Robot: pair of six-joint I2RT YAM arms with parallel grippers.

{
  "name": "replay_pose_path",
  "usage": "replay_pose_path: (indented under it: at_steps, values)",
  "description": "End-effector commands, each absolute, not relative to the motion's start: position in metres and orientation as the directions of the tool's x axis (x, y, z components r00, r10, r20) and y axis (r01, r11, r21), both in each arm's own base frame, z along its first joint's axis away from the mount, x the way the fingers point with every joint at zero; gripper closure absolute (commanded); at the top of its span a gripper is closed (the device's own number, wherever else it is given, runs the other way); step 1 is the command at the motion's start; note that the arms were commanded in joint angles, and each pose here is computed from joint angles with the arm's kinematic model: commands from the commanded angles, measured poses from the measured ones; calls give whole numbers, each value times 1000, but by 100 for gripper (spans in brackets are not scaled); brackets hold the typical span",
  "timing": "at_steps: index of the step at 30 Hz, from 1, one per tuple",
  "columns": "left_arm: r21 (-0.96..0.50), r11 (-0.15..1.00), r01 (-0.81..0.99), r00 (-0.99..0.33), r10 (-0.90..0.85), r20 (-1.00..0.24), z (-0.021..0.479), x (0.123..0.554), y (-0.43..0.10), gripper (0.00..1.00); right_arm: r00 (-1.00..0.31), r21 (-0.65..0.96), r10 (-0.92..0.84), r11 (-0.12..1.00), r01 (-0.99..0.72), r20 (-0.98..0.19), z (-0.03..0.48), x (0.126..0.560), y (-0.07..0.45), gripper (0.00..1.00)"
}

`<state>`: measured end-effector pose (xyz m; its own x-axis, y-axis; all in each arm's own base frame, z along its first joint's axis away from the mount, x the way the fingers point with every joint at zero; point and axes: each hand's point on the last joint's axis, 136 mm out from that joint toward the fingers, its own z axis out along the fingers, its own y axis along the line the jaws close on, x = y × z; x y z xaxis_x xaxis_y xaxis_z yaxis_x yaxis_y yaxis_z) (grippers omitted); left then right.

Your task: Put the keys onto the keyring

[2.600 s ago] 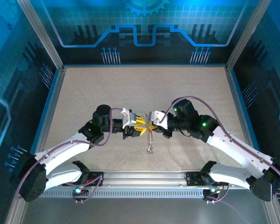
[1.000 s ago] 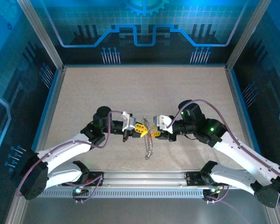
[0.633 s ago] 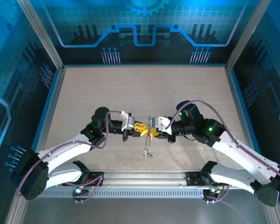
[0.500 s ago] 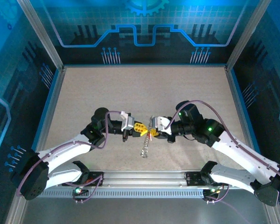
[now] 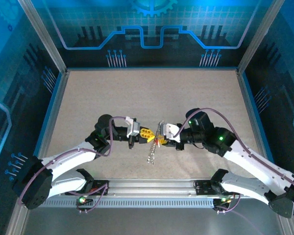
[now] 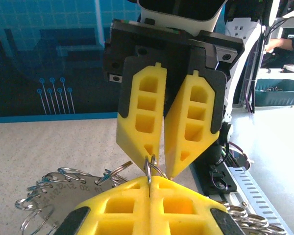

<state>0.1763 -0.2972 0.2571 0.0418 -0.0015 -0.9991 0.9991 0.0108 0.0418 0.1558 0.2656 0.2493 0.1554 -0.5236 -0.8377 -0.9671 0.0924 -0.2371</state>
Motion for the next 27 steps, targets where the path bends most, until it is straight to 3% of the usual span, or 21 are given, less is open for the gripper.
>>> replay_pose_path:
  at_steps: [1, 11, 22, 27]
  values:
    - [106, -13, 994, 105, -47, -993, 271, 169, -296, 100, 197, -303, -512, 131, -944, -836, 254, 157, 258, 79]
    - [117, -24, 993, 116, -50, -992, 271, 168, -297, 100, 228, -330, -495, 128, -935, -839, 263, 160, 262, 72]
    - [115, -23, 993, 113, -50, -992, 271, 168, -298, 100, 228, -305, -489, 82, -949, -842, 263, 157, 275, 85]
    - [114, -21, 993, 113, -48, -992, 270, 168, -298, 100, 231, -312, -485, 93, -945, -844, 265, 156, 271, 75]
